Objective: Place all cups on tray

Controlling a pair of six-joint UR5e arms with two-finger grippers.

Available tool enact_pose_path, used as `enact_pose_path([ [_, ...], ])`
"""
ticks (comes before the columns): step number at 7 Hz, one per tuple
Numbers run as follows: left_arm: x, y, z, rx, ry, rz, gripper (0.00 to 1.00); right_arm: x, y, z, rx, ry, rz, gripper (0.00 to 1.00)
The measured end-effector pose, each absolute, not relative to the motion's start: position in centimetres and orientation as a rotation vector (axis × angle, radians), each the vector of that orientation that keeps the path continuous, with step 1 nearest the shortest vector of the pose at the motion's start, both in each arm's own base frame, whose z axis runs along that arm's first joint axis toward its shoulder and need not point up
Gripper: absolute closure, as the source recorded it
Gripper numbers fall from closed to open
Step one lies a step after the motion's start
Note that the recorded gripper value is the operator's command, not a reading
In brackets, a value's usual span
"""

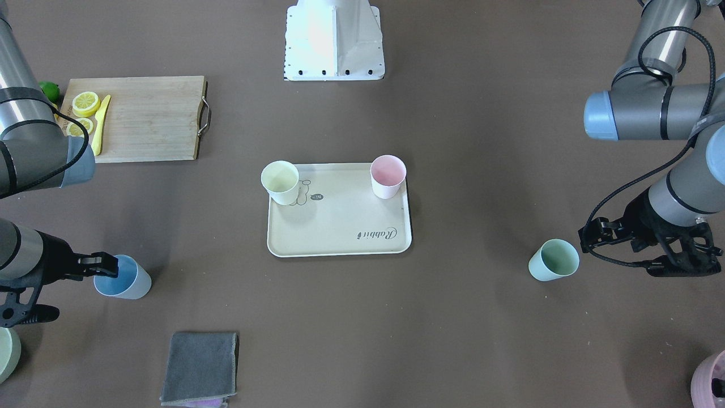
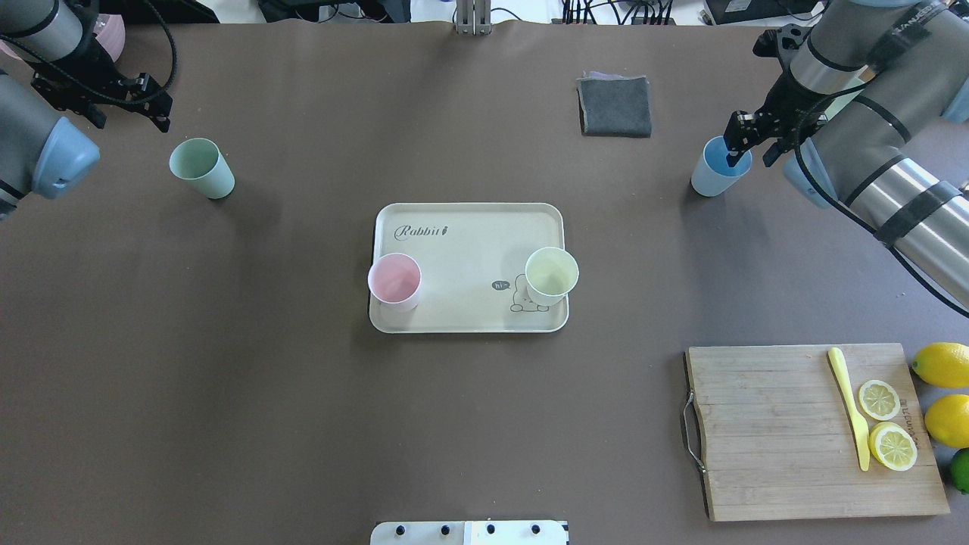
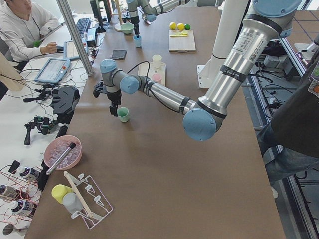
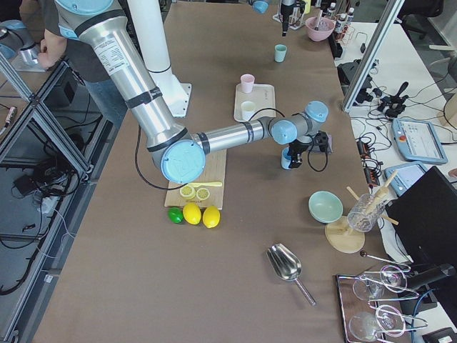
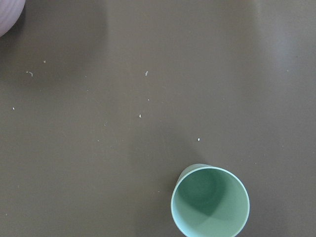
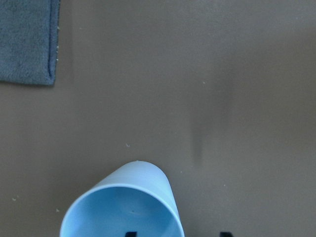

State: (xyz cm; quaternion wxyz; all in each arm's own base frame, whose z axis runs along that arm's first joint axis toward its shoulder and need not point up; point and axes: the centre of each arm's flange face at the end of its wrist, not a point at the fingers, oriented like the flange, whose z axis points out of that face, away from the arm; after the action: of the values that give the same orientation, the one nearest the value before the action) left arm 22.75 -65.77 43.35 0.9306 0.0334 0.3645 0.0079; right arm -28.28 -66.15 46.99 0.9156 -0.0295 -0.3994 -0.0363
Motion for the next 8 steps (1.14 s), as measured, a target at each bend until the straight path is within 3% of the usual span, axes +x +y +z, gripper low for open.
enact_pose_path([
  [3,25.9,-65.6,46.3,0.044,0.747,0.039,0.18,-29.5,-66.3,41.2,-0.039,-0.882,-0.06,1.0],
  [4,27.4,-65.1,46.9,0.037,0.75,0.058,0.42,-31.2,-66.5,37.4,-0.043,-0.914,-0.035,1.0],
  [5,28.7,-64.7,47.5,0.031,0.752,0.071,0.99,-33.7,-66.0,34.3,-0.054,-0.936,-0.021,1.0],
  [8,30.4,-65.1,45.7,0.013,0.803,0.081,1.0,-41.6,-61.9,29.5,-0.09,-0.961,-0.042,1.0],
])
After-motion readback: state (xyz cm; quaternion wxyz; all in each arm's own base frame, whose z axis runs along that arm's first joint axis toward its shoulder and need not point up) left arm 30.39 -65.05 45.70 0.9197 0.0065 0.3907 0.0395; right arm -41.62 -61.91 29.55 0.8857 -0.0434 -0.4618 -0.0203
